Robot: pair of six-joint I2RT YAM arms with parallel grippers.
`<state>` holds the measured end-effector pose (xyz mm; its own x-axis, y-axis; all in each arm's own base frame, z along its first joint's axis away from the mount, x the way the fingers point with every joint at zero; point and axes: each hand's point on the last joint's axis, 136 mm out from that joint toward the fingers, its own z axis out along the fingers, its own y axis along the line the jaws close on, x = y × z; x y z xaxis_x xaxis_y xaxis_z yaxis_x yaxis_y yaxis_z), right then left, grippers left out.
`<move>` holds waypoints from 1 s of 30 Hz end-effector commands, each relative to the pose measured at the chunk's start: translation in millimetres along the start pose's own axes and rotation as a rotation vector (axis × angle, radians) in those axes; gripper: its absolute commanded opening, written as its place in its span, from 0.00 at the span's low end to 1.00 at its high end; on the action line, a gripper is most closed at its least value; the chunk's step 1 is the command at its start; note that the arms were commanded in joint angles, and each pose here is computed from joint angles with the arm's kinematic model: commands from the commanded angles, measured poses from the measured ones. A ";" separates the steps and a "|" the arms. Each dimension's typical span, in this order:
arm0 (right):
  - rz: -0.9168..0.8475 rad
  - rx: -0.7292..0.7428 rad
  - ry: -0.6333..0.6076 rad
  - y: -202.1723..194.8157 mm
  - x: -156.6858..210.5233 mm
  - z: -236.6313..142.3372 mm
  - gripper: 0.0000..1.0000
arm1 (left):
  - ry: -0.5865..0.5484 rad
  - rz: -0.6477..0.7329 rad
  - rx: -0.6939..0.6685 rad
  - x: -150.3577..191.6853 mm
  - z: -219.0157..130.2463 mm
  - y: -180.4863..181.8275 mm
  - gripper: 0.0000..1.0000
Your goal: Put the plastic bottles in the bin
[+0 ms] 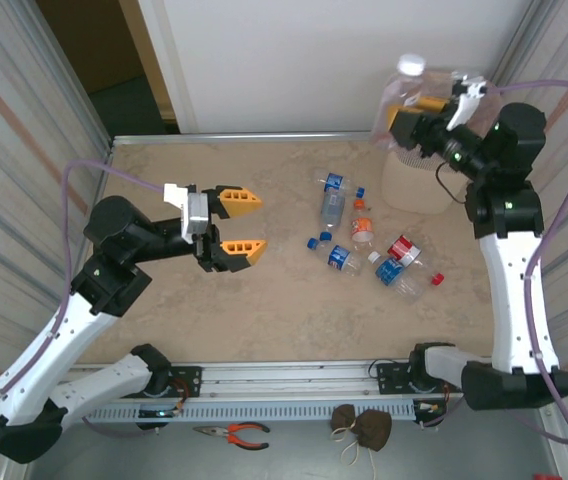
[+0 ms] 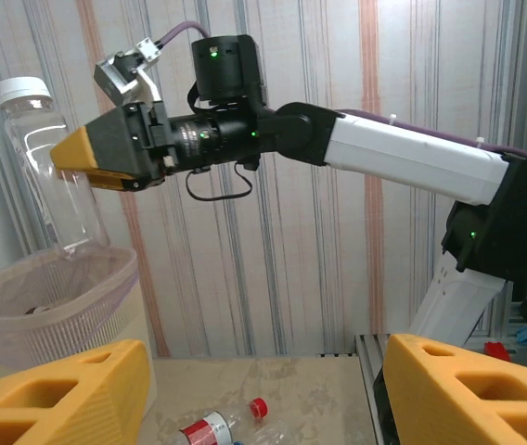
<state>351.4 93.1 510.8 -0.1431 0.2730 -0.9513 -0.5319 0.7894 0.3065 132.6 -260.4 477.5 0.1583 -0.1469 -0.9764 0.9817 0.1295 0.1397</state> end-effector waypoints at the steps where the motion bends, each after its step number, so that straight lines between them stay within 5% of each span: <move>1: 0.197 0.189 -0.175 -55.1 -40.0 -1.9 0.48 | -0.027 0.031 -0.035 -4.3 -5.4 0.1 0.68; 8: 0.500 0.439 -0.385 -158.9 -49.6 -0.5 0.43 | -0.036 0.017 -0.075 2.6 -9.1 4.2 0.68; 15: 0.903 0.679 -0.504 -252.4 -4.8 11.0 0.31 | -0.040 0.000 -0.113 8.6 -12.1 8.5 0.68; 23: 1.127 0.960 -0.426 -290.7 44.4 42.1 0.36 | -0.035 -0.008 -0.136 14.6 -13.7 11.3 0.68; 30: 1.260 1.022 -0.427 -306.5 79.7 73.7 0.39 | -0.030 -0.005 -0.161 17.2 -14.4 15.5 0.68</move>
<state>564.7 -82.9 367.6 0.2040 0.9679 -0.1470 0.4273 0.0471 0.9029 151.6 -251.4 452.7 0.1257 -0.1510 -0.9805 0.9609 0.2644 0.0825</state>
